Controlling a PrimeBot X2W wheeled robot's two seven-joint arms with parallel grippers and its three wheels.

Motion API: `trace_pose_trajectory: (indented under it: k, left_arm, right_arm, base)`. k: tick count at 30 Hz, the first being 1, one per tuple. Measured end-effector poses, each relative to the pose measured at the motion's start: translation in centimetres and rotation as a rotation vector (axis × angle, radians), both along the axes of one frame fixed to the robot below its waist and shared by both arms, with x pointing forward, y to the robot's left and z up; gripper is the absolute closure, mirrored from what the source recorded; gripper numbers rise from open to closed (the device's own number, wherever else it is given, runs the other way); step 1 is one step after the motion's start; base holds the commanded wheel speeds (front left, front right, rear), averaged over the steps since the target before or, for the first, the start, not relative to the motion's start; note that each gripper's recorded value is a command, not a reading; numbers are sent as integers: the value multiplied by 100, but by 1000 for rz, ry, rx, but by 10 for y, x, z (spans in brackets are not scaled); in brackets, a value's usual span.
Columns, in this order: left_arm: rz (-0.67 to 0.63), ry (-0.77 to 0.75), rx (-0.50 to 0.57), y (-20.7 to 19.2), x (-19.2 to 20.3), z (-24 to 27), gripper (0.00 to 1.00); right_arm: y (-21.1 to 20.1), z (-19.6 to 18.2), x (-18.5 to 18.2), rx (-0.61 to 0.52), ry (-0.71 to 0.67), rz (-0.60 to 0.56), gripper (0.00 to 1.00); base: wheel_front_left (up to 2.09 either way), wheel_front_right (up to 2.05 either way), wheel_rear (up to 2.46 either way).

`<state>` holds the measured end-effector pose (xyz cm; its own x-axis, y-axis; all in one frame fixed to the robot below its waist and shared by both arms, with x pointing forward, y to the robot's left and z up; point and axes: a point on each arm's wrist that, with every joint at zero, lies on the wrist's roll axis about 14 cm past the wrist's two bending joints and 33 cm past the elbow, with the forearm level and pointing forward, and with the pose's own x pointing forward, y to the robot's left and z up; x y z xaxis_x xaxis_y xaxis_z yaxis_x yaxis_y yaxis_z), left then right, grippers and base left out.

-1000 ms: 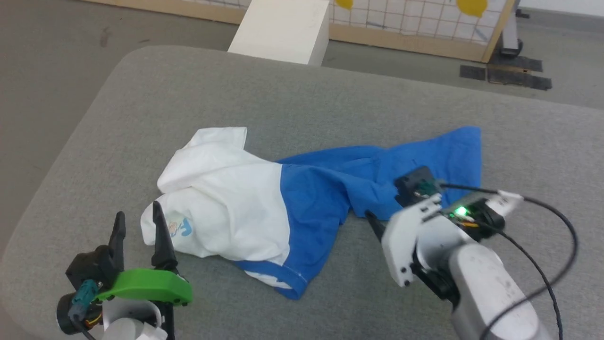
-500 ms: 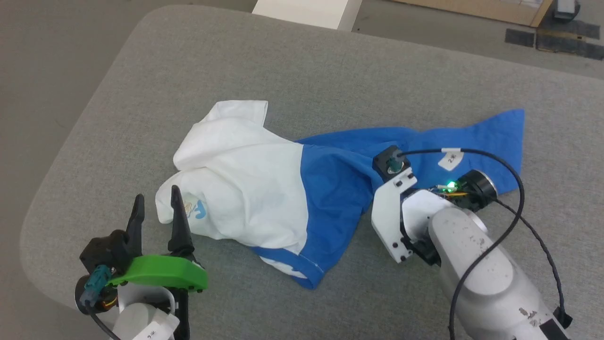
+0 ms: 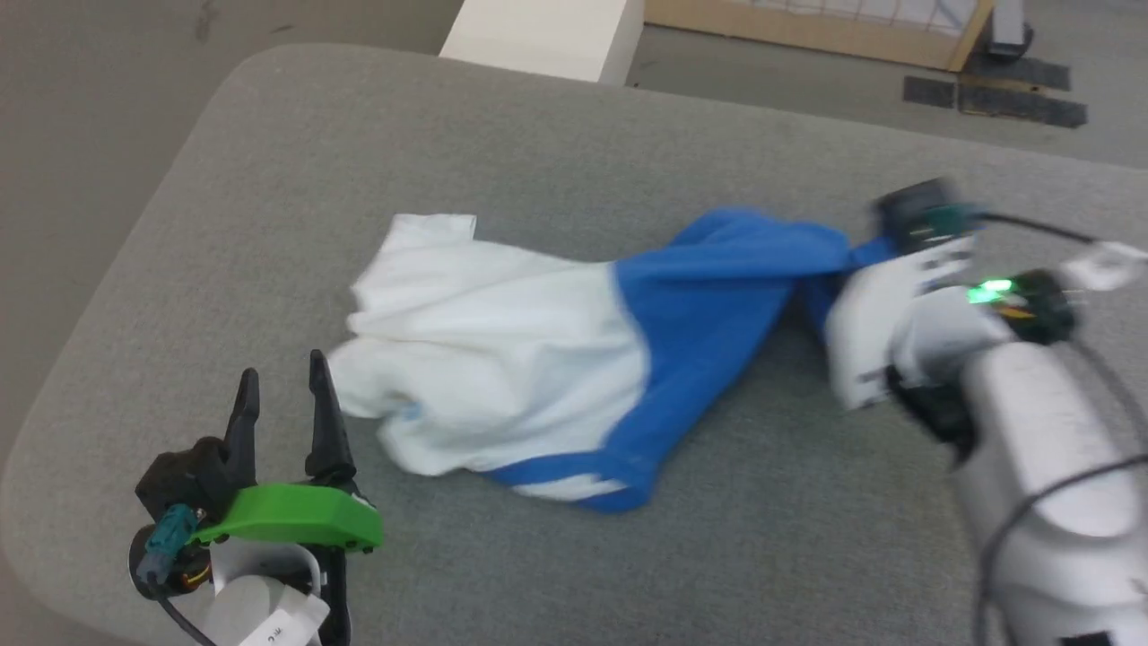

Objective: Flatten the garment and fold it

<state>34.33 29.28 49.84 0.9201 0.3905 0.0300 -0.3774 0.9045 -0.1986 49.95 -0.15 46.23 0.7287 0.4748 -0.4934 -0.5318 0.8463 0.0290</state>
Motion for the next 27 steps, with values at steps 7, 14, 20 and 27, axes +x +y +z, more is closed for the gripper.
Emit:
trace_pose_trajectory:
  k: [7, 14, 20, 27]
  left_arm:
    - [-46, -38, -9, -13, 7, 9, 0]
    - [-75, -40, -21, -21, 9, 8, 0]
    - [-111, -27, -35, -31, 11, 4, 0]
    - [-260, 13, -136, -69, 21, 1, 0]
  right_arm:
    - [-156, 21, 7, -37, -28, -399, 100]
    - [-227, -56, -82, -142, 296, -599, 100]
    - [-222, -5, -67, 58, 7, -653, 0]
    - [-234, 37, -74, 183, -185, -701, 0]
  base:
    - [0, 0, 0]
    - [0, 0, 0]
    - [0, 0, 0]
    - [0, 0, 0]
